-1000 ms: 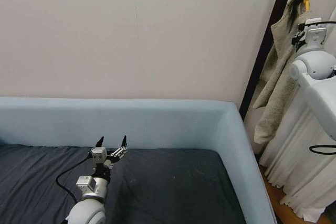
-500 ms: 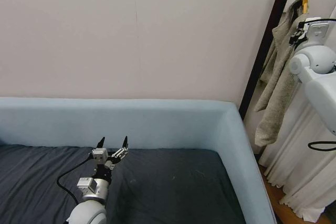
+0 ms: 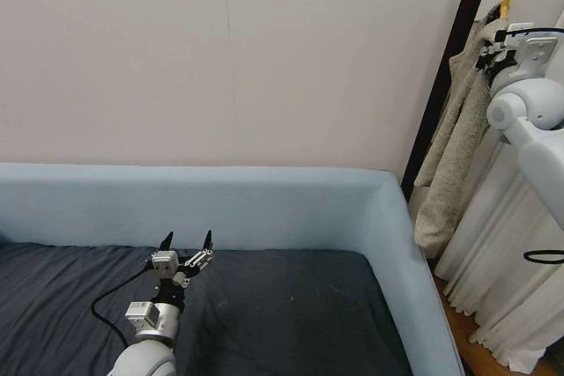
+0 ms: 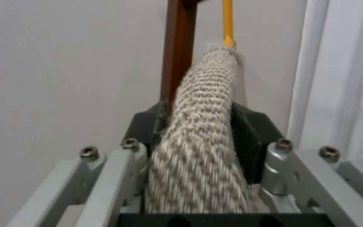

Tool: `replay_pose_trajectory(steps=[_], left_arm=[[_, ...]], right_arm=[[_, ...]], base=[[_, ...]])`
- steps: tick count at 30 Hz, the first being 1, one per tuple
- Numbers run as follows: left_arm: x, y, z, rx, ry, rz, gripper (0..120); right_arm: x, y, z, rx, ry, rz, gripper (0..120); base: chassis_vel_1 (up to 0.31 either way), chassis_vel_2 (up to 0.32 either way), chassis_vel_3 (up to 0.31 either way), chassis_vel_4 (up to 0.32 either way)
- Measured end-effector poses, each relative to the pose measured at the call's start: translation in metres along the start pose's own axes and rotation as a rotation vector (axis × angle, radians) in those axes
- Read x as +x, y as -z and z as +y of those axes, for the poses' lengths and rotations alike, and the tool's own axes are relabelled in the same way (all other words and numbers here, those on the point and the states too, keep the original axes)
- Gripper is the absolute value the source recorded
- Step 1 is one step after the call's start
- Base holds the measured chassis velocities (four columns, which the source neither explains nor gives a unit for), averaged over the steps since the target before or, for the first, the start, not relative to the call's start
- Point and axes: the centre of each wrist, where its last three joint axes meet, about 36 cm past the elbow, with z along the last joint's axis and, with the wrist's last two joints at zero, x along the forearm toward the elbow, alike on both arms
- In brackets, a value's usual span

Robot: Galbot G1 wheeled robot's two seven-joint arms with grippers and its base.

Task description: Pick up the clothes from the sofa and hang them on the clothes hanger.

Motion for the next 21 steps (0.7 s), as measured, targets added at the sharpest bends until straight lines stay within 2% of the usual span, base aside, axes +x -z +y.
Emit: replay_pose_trajectory(steps=[2, 4, 8, 10, 11, 14, 17, 21], left_arm=[[0.001, 0.0, 0.0, -0.003, 0.001, 0.0, 100], [0.001, 0.0, 0.0, -0.003, 0.002, 0.0, 100], [0.001, 0.004, -0.003, 0.017, 0.009, -0.011, 100], [0.002, 0.007, -0.005, 0.037, 0.015, -0.02, 100], [0.002, 0.007, -0.005, 0.037, 0.015, -0.02, 100], [0.012, 0.019, -0.008, 0.053, 0.005, -0.053, 100], [0.02, 0.026, -0.014, 0.07, 0.006, -0.063, 100], [0.04, 0.037, -0.031, 0.112, 0.023, -0.099, 100]], right_arm=[[0.018, 0.003, -0.002, -0.019, 0.052, -0.022, 51], [0.028, 0.003, -0.005, -0.04, 0.092, -0.038, 55], [0.063, 0.001, -0.008, -0.135, 0.296, -0.152, 73], [0.076, -0.001, -0.003, -0.186, 0.381, -0.247, 82], [0.076, -0.001, -0.003, -0.186, 0.381, -0.247, 82], [0.101, -0.005, 0.013, -0.251, 0.471, -0.334, 96], [0.121, -0.011, 0.026, -0.289, 0.511, -0.353, 99], [0.17, -0.048, 0.055, -0.347, 0.573, -0.303, 100]], base=[[0.0, 0.0, 0.0, 0.0], [0.0, 0.0, 0.0, 0.0], [0.0, 0.0, 0.0, 0.0], [0.0, 0.0, 0.0, 0.0], [0.0, 0.0, 0.0, 0.0], [0.0, 0.0, 0.0, 0.0], [0.0, 0.0, 0.0, 0.0], [0.0, 0.0, 0.0, 0.0]])
